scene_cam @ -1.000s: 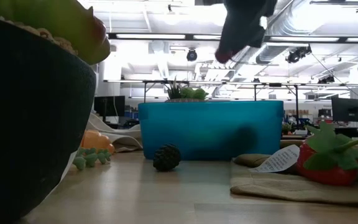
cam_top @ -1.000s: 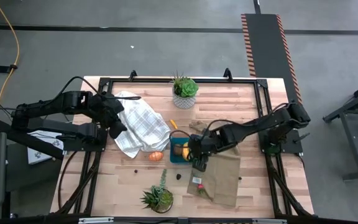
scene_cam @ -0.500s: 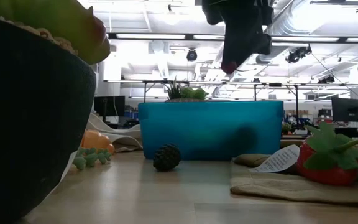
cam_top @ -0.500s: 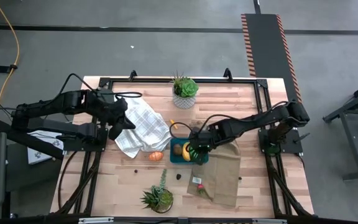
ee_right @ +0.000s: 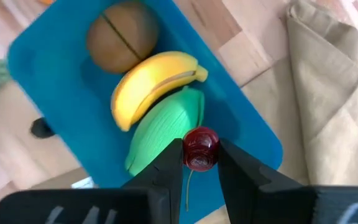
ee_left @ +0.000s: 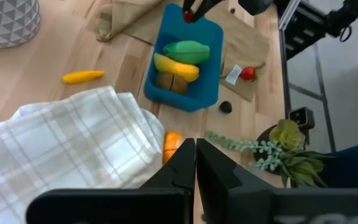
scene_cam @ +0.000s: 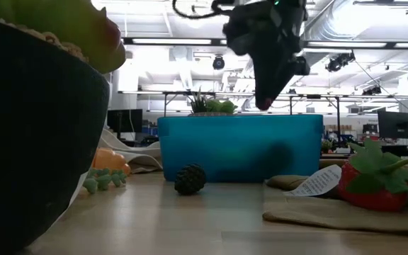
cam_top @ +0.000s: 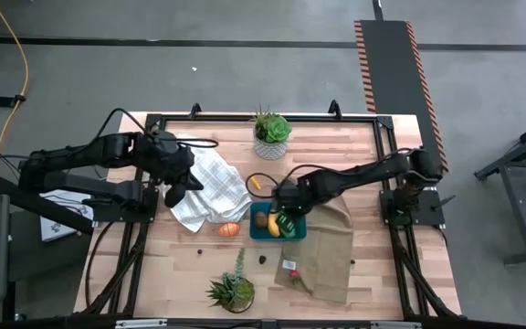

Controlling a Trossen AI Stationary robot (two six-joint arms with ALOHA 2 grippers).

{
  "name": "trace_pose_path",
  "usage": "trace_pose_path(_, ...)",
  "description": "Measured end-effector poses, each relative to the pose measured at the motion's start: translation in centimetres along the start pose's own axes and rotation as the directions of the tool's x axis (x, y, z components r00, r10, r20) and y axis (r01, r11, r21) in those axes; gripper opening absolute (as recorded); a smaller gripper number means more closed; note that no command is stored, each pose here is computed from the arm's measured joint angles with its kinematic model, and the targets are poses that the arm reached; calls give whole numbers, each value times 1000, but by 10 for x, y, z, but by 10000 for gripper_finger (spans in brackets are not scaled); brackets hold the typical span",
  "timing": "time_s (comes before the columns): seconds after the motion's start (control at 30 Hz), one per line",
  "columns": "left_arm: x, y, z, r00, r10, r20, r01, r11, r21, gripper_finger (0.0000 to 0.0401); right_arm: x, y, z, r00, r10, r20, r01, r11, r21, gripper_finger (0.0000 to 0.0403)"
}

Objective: Pick and placing Produce into tupperware
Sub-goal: Put the red cherry into the blue bin, then put the right blueberry into the blue bin

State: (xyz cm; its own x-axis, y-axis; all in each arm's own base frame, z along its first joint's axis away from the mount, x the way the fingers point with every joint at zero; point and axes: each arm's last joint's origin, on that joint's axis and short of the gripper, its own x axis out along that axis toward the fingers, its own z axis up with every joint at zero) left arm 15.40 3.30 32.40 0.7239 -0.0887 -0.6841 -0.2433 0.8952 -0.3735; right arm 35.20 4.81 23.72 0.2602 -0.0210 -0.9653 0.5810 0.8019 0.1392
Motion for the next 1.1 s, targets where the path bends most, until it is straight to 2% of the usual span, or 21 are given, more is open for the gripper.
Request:
trace_pose_path(0.27,8,2,2,999,8,-31,-9,1000,-6,3,11,5,10,993,-93,-69,94,996,8,73)
trace_pose_path(0.57,8,2,1,999,11,-43,-11,1000,14,3,15,7,14,993,-83,-85,87,995,41,77)
trace_pose_path(0.9,8,2,0,998,15,-55,-14,1000,12,3,15,8,15,995,-48,-92,55,996,71,130)
trace_pose_path(1.1,8,4,0,997,61,-42,-60,998,16,3,10,7,15,996,-71,-51,77,989,126,136)
